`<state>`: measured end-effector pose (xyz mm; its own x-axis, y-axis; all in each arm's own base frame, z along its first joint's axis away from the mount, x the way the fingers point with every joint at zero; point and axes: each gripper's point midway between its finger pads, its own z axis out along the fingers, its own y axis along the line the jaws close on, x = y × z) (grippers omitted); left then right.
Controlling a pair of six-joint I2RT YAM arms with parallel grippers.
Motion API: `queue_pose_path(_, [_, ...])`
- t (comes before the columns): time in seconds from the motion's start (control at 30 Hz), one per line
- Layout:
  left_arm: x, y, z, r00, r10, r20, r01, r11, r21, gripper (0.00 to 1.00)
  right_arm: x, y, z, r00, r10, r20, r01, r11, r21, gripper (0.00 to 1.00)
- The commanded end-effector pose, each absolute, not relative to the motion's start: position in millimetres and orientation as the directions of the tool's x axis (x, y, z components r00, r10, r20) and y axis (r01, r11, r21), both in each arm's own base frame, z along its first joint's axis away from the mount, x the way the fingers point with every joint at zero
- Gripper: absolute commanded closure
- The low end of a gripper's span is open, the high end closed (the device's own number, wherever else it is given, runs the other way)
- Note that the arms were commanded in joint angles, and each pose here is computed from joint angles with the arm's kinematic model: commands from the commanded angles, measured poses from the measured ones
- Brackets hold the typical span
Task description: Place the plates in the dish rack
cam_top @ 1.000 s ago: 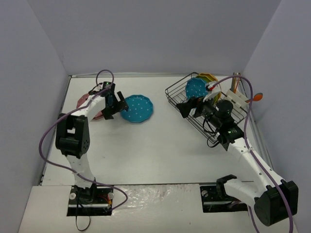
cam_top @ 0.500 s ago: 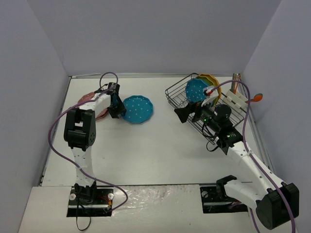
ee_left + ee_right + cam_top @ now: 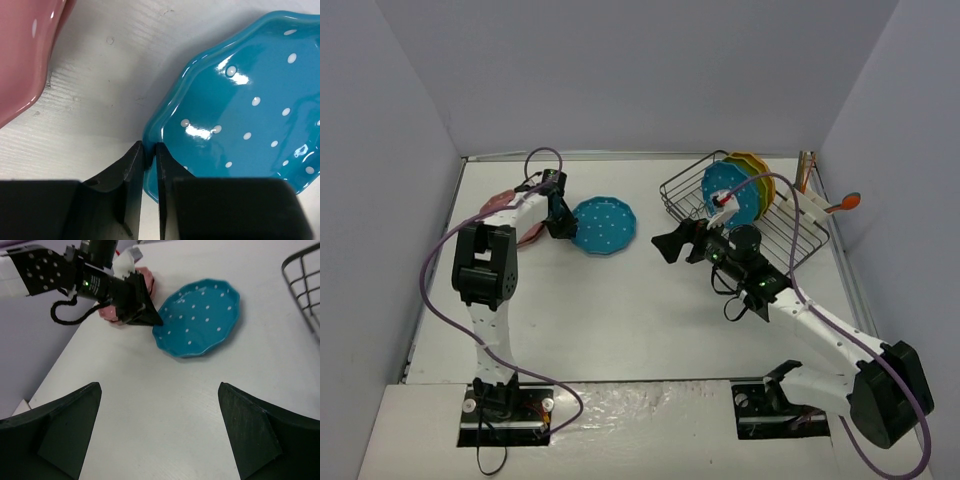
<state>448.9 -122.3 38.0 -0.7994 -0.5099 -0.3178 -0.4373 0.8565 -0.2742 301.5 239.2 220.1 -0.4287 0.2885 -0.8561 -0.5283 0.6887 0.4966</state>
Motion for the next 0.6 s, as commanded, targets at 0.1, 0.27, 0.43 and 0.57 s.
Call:
queue_pose_path(0.1, [421,-127,72,-0.781,-0.522,-0.342,-0.408,0.842,-0.354,1.00,304,276,210,-0.495,0.552,-0.671,-0.364,0.569,0.737,0.00])
queue_pose_path(0.27, [396,-141,83,-0.777,-0.557,-0.295,-0.397,0.796,-0.457,1.00,300,293,183,-0.526,0.619,-0.584,-0.258,0.538,0.802,0.00])
queue_pose_path(0.43, [379,-154,92,-0.768,-0.591,-0.246,-0.397,0.741,-0.542,1.00,302,306,154,-0.573,0.644,-0.507,-0.179,0.505,0.844,0.00])
queue_pose_path(0.57, [368,-158,106,-0.747,-0.623,-0.232,-0.397,0.698,-0.597,1.00,300,319,133,-0.610,0.653,-0.449,-0.125,0.480,0.868,0.00])
